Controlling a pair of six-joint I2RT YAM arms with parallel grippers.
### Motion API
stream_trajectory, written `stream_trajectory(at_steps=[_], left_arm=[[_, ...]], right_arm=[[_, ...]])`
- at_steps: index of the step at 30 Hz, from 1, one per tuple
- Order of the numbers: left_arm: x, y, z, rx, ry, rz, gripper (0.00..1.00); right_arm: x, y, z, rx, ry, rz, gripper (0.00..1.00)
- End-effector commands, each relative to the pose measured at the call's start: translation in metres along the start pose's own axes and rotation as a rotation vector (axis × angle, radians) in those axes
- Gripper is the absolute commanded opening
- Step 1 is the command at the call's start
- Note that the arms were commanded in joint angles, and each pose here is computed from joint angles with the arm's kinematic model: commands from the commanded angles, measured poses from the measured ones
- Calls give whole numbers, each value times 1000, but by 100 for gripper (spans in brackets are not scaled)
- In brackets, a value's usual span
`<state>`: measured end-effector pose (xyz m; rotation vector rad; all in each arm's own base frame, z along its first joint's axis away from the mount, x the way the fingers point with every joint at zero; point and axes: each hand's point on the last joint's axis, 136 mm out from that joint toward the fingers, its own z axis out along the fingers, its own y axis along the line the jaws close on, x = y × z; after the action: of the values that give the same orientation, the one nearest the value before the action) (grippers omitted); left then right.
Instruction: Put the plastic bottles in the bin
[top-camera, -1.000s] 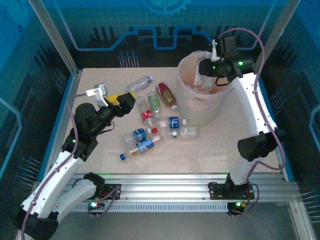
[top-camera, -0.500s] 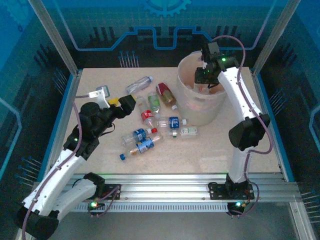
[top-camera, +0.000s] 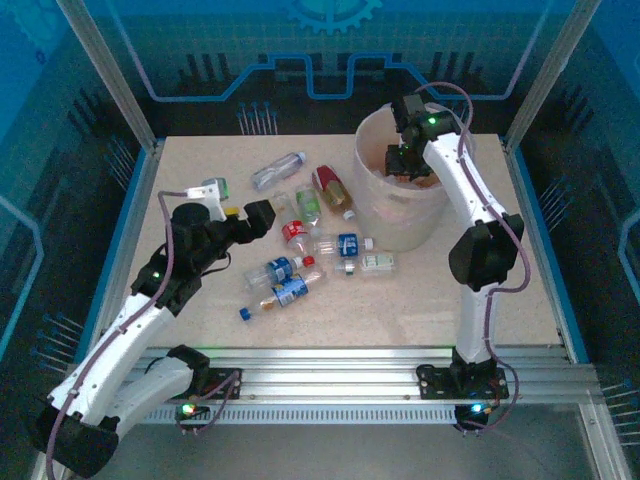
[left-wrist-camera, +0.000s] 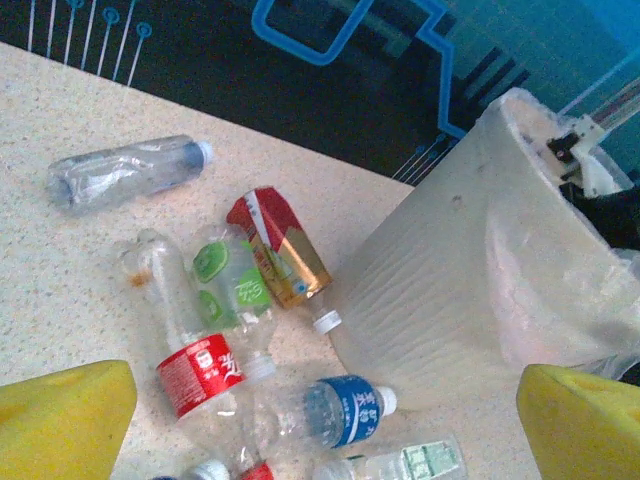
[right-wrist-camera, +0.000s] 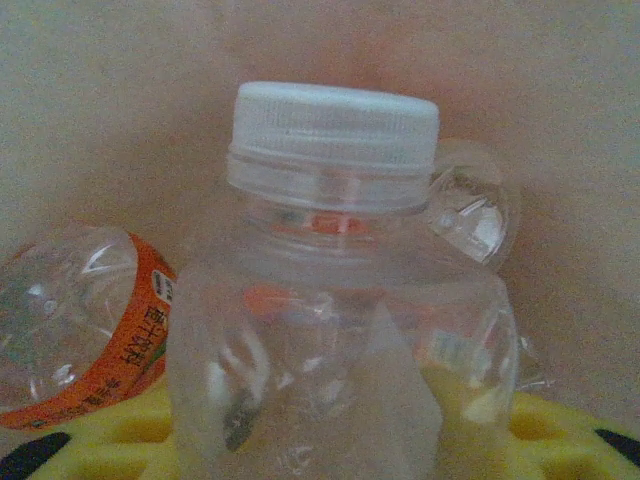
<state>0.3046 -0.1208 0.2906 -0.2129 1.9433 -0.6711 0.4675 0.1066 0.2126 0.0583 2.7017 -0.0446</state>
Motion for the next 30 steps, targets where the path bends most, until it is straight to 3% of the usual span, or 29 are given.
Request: stream_trajectory(at_steps=[1,11,12,13,22,30], left_arm=[[10,4,-5,-24,63,61,99],[47,-1,-13,36,228,152,99],[52,-1,-14,30,250,169,99],[56,-1,-16,25,269,185,99],[110,-3,-20,-63,486,401,97],[164,3,-5,-173,647,609,87]], right_arm=[[-1,-4,-8,-6,-2,3,61],[-23,-4,-71,-105,-142,-8,80],[-25,-6,-80,-114,-164,-8,94],[-27,-7,-88,-118,-181,-8,100],[-23,-31,-157,-149,-321,54,100],[0,-53,-176,-159,-392,145,100]])
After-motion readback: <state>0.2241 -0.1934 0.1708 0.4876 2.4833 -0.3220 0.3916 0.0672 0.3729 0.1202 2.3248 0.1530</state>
